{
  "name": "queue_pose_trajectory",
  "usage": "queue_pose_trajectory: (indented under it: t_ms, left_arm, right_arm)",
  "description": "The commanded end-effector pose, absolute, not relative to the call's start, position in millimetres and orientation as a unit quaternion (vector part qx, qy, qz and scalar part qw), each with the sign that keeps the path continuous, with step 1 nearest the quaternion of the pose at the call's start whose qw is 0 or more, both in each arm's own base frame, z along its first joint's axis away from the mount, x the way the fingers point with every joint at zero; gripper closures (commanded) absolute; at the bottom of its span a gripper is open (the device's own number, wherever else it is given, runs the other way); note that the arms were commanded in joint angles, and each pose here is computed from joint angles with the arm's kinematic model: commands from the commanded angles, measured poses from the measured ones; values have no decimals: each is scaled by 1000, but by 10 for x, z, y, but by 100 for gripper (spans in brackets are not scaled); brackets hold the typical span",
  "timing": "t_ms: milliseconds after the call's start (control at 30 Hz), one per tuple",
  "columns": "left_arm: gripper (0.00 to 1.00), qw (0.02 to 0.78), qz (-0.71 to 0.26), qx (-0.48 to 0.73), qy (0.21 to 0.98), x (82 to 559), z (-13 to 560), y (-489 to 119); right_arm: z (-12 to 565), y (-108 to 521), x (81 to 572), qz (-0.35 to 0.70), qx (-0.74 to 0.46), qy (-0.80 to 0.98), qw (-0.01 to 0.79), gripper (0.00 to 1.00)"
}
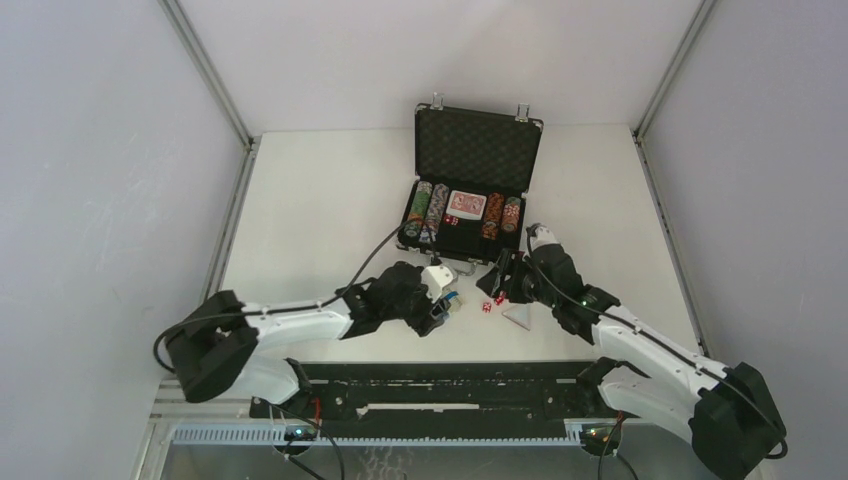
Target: Pack up texas hold em set
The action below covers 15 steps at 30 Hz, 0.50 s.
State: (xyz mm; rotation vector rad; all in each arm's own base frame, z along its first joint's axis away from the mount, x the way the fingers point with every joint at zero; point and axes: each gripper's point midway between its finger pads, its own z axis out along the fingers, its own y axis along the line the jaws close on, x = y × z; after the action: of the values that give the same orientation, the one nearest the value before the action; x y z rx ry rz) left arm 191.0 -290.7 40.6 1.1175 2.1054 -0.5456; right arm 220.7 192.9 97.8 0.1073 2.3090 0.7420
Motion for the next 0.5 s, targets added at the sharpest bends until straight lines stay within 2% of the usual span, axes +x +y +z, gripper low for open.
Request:
queue_pose_trajectory:
  t_ms: [0, 233, 333, 467]
  left_arm:
    - [71, 430, -276, 426, 746, 1937, 986, -3110]
    - [66, 460, -308, 435, 710, 1803, 1229, -3127]
    - [64, 465, -317, 437, 702, 1759, 1292, -3132]
    - [63, 471, -325, 442, 691, 1691, 1344, -3133]
  right_arm:
    - [1293, 2343, 2160, 409, -25, 851, 329, 27]
    - [1292, 2665, 2064, 458, -74, 839, 284, 21]
    - [1301, 2778, 2035, 462, -85, 837, 282, 24]
    - [1353, 2912, 2001, 479, -96, 827, 279, 32]
